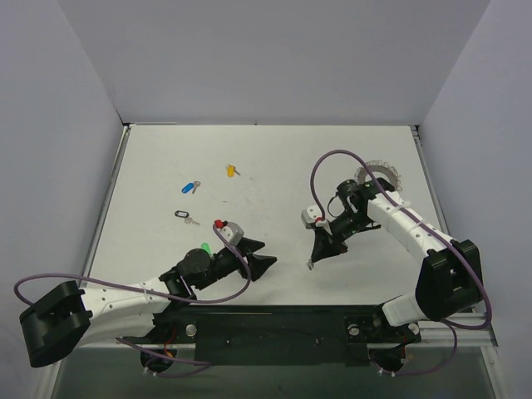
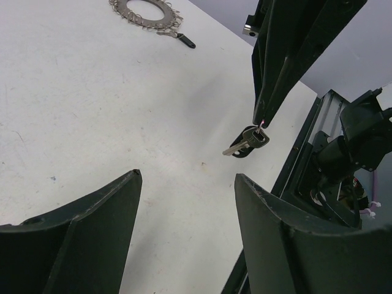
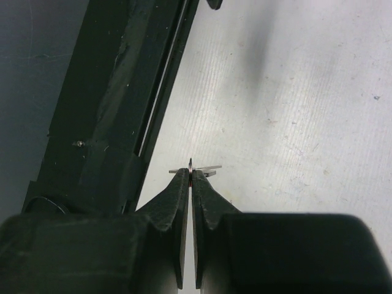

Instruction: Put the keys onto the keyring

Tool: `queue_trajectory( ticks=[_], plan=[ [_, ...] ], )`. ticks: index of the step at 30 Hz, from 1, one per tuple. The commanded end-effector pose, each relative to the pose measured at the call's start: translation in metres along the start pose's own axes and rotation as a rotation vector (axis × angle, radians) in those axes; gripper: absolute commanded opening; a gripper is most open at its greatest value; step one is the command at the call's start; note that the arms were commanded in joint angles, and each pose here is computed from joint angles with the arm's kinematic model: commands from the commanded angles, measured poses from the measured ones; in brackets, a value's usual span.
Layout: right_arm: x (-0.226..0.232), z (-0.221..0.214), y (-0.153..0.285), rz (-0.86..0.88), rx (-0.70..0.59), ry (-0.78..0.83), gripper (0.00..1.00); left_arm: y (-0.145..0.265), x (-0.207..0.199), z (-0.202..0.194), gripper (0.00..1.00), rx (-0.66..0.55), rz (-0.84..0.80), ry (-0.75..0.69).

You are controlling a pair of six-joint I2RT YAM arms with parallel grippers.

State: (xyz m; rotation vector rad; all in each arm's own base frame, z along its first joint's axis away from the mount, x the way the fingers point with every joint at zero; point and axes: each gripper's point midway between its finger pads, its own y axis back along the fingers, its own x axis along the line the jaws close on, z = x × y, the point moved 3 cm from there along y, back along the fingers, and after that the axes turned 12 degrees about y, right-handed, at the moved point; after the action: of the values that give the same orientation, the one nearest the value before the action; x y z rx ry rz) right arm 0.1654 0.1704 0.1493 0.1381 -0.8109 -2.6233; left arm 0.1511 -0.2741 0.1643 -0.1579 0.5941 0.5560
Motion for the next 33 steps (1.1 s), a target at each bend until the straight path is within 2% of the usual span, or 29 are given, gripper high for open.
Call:
queue_trajectory(
  ticks=[1, 4, 11, 19, 21, 27, 33],
  plan=[
    [0.018, 0.006, -0.002, 0.052, -0.070, 0.052, 0.00, -0.002, -0.009, 0.011, 0.72, -0.052, -0.054, -0.007],
    [0.022, 0.005, 0.000, 0.058, -0.069, 0.062, 0.00, -0.001, -0.009, 0.011, 0.72, -0.056, -0.057, -0.014],
    [0.034, 0.005, 0.003, 0.095, -0.086, 0.198, 0.00, 0.002, -0.008, 0.012, 0.72, -0.063, -0.055, -0.025],
    [0.038, -0.005, 0.011, 0.091, -0.036, 0.176, 0.00, 0.007, -0.007, 0.014, 0.72, -0.076, -0.053, -0.029],
    [0.038, -0.012, 0.020, 0.074, 0.018, 0.127, 0.00, 0.009, -0.006, 0.013, 0.72, -0.074, -0.044, -0.035],
    [0.049, -0.042, 0.061, -0.082, 0.190, -0.156, 0.00, 0.018, -0.003, 0.018, 0.72, -0.099, -0.030, -0.052],
    [0.071, -0.083, 0.102, -0.264, 0.396, -0.518, 0.00, 0.020, -0.002, 0.019, 0.73, -0.109, -0.032, -0.055]
  ],
)
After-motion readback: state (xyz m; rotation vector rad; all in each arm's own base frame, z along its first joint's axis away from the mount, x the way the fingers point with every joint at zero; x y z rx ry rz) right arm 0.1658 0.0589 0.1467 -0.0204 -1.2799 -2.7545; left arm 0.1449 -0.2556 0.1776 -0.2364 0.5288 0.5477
